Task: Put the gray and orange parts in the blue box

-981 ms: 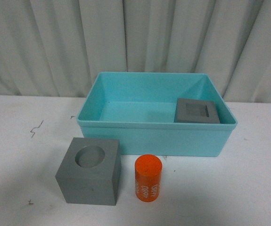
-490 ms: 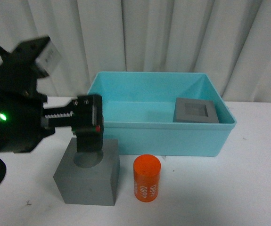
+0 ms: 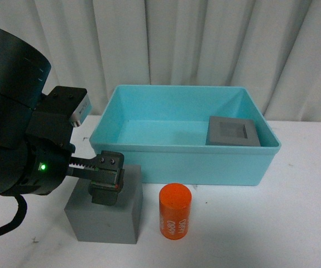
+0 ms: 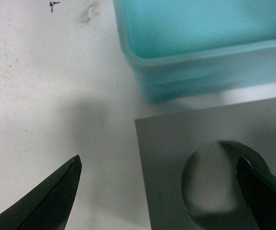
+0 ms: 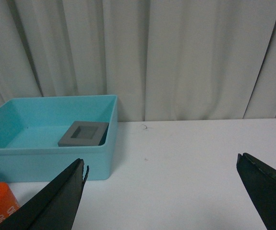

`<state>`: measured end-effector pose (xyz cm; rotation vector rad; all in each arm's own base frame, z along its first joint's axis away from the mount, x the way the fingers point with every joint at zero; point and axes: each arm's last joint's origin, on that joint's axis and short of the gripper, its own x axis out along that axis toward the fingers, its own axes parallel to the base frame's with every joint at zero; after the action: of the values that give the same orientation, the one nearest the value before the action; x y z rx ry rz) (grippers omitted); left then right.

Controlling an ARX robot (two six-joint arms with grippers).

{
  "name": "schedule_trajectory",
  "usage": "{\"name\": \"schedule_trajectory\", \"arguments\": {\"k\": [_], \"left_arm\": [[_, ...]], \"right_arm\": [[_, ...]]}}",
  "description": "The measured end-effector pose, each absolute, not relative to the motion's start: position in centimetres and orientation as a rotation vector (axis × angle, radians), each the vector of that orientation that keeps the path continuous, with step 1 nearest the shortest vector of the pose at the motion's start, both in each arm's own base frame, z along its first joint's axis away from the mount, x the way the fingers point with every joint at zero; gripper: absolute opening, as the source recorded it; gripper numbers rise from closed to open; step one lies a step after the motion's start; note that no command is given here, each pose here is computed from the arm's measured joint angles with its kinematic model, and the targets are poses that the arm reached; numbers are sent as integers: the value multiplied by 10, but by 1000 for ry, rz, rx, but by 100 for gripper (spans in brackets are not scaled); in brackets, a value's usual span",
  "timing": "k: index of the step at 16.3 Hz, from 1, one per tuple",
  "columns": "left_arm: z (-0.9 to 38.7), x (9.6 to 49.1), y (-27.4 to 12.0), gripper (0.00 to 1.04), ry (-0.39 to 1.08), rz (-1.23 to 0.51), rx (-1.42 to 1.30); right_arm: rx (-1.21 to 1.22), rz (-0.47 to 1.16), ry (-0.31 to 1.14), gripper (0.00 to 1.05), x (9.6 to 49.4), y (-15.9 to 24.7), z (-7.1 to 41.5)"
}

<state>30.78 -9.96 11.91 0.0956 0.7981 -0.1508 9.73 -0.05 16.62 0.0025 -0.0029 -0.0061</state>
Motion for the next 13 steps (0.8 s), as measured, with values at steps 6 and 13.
{"name": "schedule_trajectory", "arguments": {"k": [6,13], "left_arm": [[106,318,-97,98,847,-126,87],[108,316,-103,24,849,-168,123]], "right_arm": [[2,-6,-2,98,97,-1,166],[2,-6,-3,98,97,-1,166]]}}
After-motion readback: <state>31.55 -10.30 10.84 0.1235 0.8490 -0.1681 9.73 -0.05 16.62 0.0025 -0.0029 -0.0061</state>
